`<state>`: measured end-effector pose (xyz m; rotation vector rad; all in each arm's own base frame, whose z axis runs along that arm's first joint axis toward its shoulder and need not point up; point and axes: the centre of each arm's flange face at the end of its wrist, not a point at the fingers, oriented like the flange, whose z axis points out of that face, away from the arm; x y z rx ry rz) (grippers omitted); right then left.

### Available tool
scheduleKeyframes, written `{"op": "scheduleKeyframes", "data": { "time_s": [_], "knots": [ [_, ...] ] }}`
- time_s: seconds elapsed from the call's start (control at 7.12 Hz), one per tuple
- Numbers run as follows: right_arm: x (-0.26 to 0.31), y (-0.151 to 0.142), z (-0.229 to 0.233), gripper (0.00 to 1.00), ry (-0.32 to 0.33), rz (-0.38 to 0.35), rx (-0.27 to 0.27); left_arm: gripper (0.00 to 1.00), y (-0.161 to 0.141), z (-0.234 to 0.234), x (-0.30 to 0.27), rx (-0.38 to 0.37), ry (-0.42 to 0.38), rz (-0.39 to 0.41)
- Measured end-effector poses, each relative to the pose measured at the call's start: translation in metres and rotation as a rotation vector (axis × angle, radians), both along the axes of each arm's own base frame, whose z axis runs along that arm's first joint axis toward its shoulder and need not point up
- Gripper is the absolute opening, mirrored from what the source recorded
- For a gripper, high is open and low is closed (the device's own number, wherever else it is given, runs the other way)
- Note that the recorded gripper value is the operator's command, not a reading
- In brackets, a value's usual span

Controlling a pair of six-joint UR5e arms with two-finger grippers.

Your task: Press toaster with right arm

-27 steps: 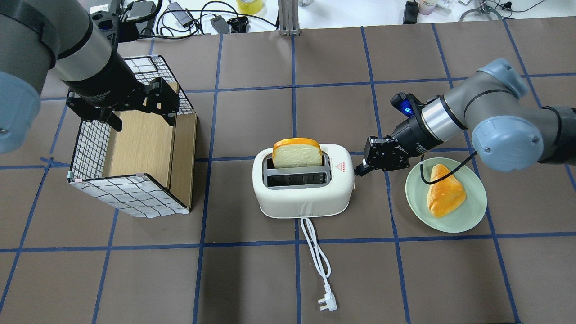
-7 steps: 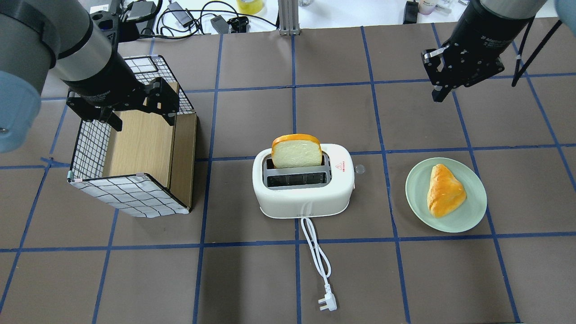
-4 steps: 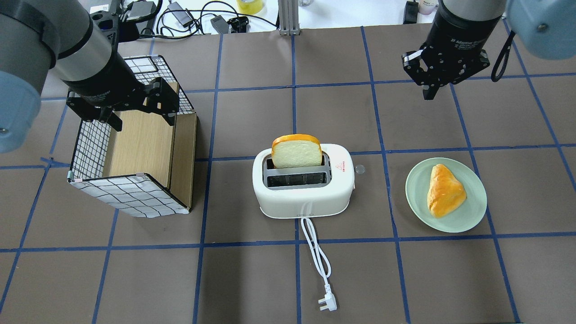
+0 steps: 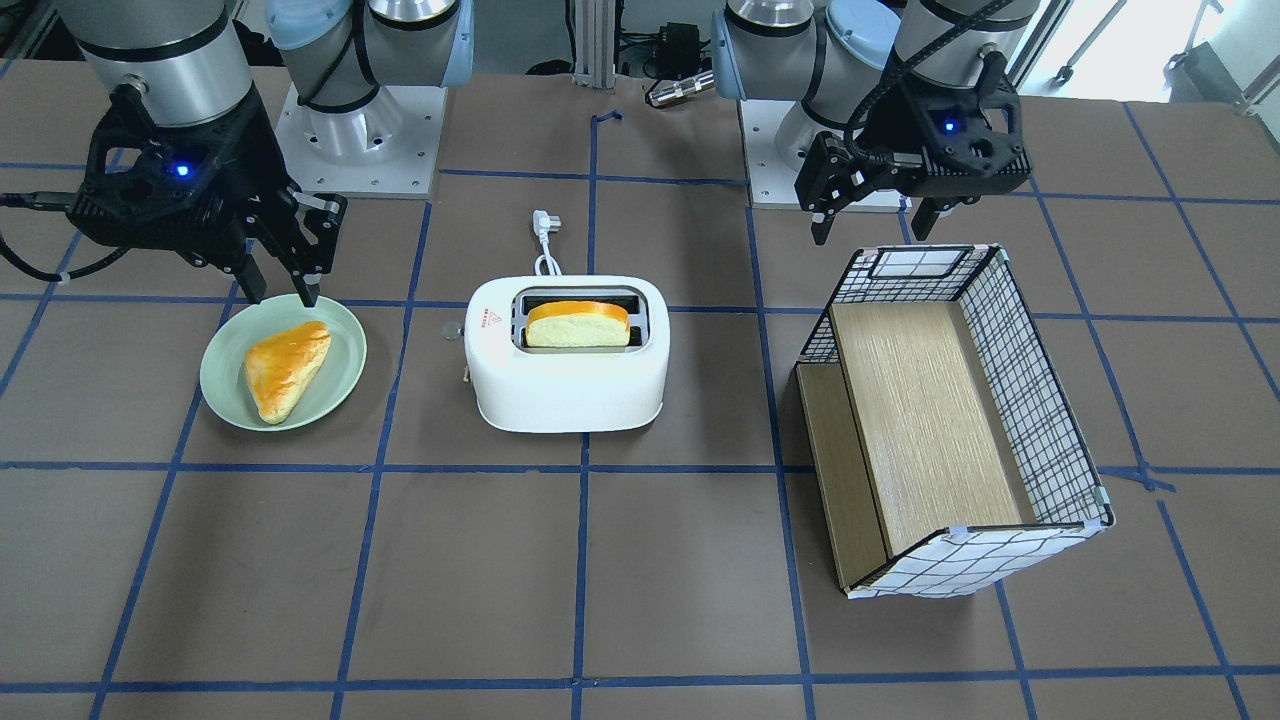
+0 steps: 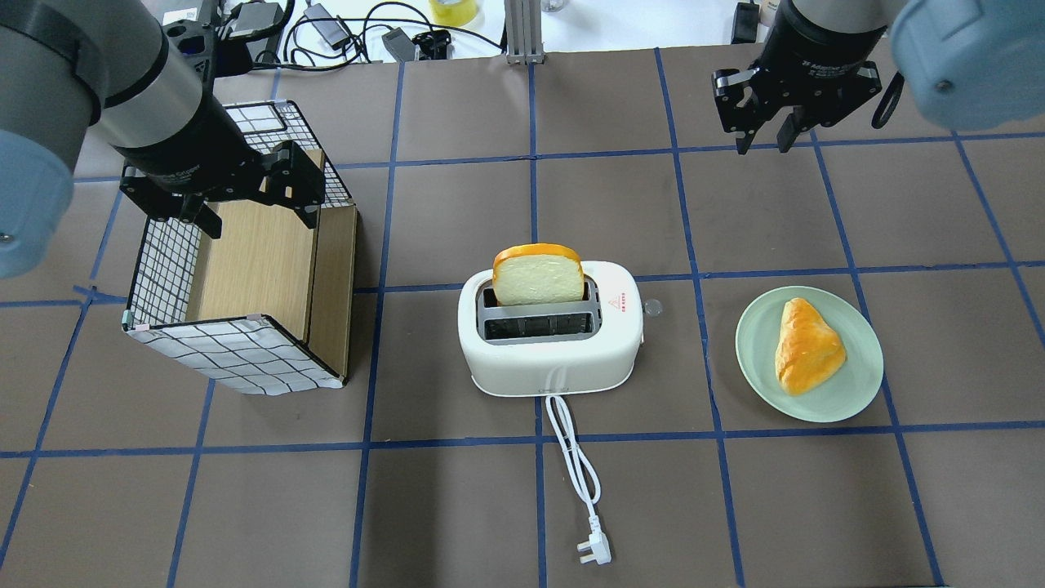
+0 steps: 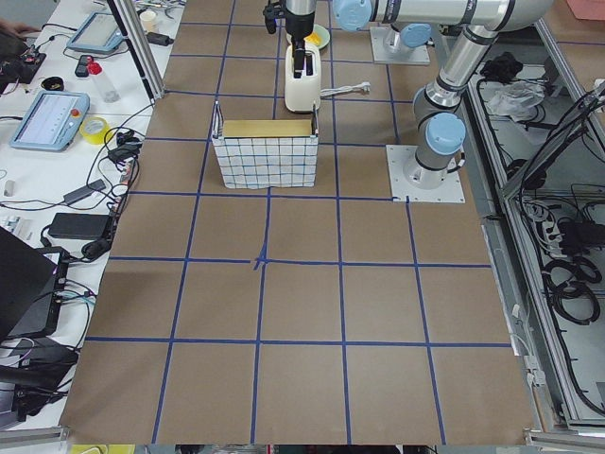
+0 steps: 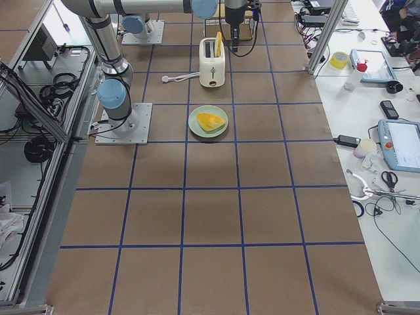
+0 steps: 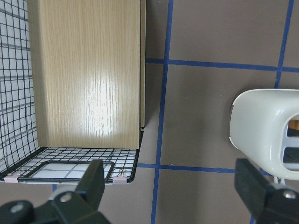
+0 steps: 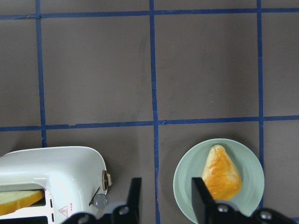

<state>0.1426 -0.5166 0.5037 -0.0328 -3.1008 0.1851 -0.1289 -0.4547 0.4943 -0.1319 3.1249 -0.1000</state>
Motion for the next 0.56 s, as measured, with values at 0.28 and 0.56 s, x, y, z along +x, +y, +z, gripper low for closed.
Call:
{"op": "scheduleKeyframes", "data": {
  "time_s": [0.28, 0.56],
  "knots": [
    [0.0002, -0.0003, 0.0009, 1.00, -0.003, 0.001, -0.007, 1.00, 0.0000, 0.0000, 0.0001, 0.000, -0.001, 0.000],
    [0.0004, -0.0002, 0.0012, 1.00, -0.006, 0.001, -0.008, 1.00, 0.0000, 0.0000, 0.0001, 0.000, -0.001, 0.000]
  ]
}}
